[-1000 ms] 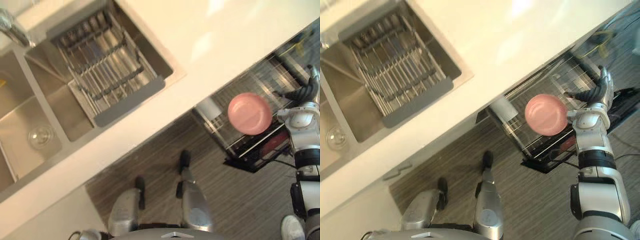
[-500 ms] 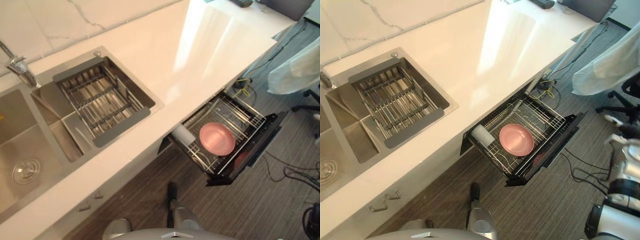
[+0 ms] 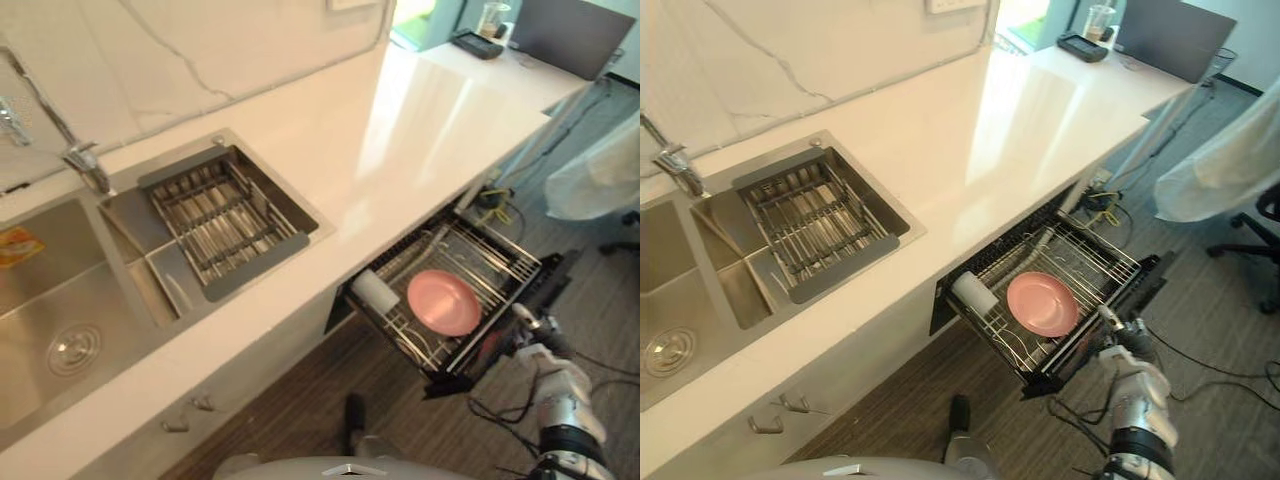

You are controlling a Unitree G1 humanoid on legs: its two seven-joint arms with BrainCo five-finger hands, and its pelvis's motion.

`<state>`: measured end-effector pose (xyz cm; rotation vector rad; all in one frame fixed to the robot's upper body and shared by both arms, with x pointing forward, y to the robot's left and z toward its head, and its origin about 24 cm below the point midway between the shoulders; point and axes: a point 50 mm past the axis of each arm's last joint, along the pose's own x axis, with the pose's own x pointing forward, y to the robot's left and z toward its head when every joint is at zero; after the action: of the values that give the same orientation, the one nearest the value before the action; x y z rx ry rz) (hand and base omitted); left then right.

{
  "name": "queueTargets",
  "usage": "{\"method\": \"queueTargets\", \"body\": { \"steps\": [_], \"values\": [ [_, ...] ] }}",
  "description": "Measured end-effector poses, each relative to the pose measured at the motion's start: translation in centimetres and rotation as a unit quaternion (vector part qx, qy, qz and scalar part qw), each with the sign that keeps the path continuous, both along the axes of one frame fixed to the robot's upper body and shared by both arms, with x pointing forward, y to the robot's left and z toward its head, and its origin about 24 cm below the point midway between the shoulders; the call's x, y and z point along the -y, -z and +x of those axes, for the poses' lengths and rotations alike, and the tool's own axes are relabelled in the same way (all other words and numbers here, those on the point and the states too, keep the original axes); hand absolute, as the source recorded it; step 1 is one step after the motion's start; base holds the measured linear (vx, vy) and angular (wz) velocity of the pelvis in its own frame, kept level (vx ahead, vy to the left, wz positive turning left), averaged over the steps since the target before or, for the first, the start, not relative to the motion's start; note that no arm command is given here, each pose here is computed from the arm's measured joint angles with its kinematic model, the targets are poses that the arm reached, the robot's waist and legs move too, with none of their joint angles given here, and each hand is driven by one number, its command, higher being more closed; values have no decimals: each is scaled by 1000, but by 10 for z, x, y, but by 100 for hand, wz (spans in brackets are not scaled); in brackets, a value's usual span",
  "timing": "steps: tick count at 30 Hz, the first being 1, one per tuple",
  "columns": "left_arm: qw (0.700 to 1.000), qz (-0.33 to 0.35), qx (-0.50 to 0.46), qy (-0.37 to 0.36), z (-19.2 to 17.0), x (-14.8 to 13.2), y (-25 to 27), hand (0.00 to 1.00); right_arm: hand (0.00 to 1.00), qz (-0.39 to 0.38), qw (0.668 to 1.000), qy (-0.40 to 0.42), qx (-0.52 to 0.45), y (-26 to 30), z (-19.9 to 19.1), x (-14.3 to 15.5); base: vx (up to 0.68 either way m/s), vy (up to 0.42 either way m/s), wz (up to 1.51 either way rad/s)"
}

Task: Walk over to the sink, pick up the cup, carry it to the dishwasher, place the cup inside the dishwasher, then close the dishwasher door

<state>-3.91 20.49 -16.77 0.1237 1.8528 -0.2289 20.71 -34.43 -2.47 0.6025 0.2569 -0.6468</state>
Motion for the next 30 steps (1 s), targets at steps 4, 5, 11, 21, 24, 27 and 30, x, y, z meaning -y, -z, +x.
{"method": "queueTargets", "body": {
  "steps": [4,5,11,21,24,27,30],
  "values": [
    [1000,-1,12,-16,1,4,1,0,0,34,999,15,-28,20,-6,-19,48,-5,30],
    [1000,-1,14,-28,1,4,1,0,0,38,998,24,-43,25,-7,-23,26,-2,32],
    [998,-1,23,-62,-4,5,1,0,0,-22,986,102,-127,33,-20,-14,31,0,24],
    [999,-4,24,-48,-15,4,-2,0,0,-265,946,184,-35,-95,7,69,-28,-15,4],
    [999,12,17,-46,-23,3,-2,0,0,-307,927,210,-41,-129,-4,101,-27,-20,-30],
    [998,39,24,-51,-22,-3,-3,0,0,-315,920,224,-70,-136,-22,124,-15,-11,-29],
    [993,74,51,-78,-12,-13,-3,0,0,-280,925,236,-105,-122,-46,142,-17,-15,-42]
  ]
}}
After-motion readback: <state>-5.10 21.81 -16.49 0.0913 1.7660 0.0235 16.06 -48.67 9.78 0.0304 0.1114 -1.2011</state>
